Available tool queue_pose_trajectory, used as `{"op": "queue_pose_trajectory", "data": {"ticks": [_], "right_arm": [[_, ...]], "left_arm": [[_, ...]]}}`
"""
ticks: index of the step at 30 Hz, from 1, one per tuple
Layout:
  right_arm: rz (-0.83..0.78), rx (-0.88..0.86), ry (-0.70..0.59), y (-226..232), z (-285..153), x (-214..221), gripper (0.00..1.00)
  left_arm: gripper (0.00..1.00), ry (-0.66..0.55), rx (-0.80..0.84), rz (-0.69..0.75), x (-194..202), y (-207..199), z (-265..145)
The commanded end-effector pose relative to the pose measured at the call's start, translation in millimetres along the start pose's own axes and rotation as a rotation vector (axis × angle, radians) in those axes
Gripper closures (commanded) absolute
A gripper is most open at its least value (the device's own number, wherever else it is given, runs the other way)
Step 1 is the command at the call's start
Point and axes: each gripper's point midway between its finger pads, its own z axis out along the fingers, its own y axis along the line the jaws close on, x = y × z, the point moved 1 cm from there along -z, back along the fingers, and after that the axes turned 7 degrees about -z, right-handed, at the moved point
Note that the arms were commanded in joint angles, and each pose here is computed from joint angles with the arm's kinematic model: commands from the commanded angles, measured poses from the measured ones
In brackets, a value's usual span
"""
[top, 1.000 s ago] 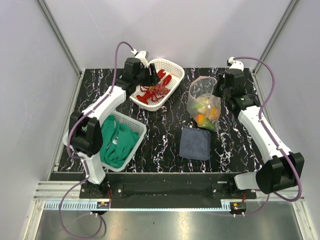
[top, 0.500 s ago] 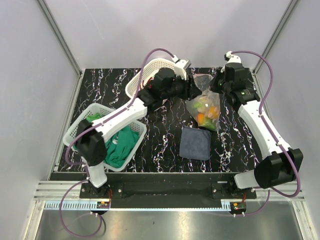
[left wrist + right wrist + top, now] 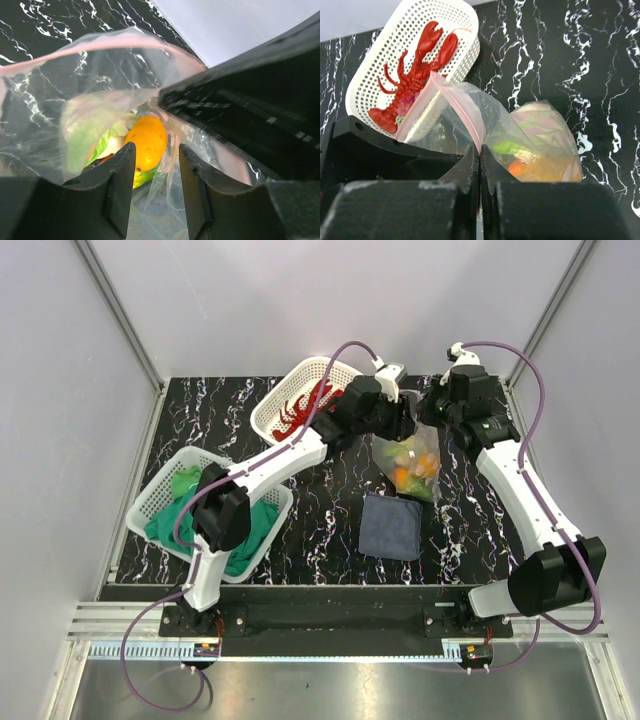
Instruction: Open the zip-top bag and remove the fake food
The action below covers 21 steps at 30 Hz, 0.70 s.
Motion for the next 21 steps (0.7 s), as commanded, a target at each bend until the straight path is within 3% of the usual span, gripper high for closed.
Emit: {"op": "queue_pose_trajectory", "data": {"ticks": [1,7,10,13,21], "right_arm": [[0.006,-0.045,-0.018,10.0,-2.3,-11.3,1.0],[0.009,-0.034,-0.008,7.2,-2.2,-5.4,1.0],[0.004,-0.027,-0.005,5.1,-2.4,-3.7,1.0],[-0.024,0.023,-0.028,-3.9,-5.7,-7.5,1.0],[-0.01,0.062,-0.049,-9.8,-9.3,-13.2,1.0]], "left_arm": [[0.6,-0.029,-0.021,0.031,-13.2,-5.9,6.7],[0.61,0.044,-0.037,0.05,28.8,4.7,26.1],[0.5,0.053,-0.007,0.047,39.0,2.5,30.5],[0.45,0.063,0.007,0.031,48.8,5.7,37.1],[0.49,0.109,0.063,-0.034,72.0,6.6,55.5]]}}
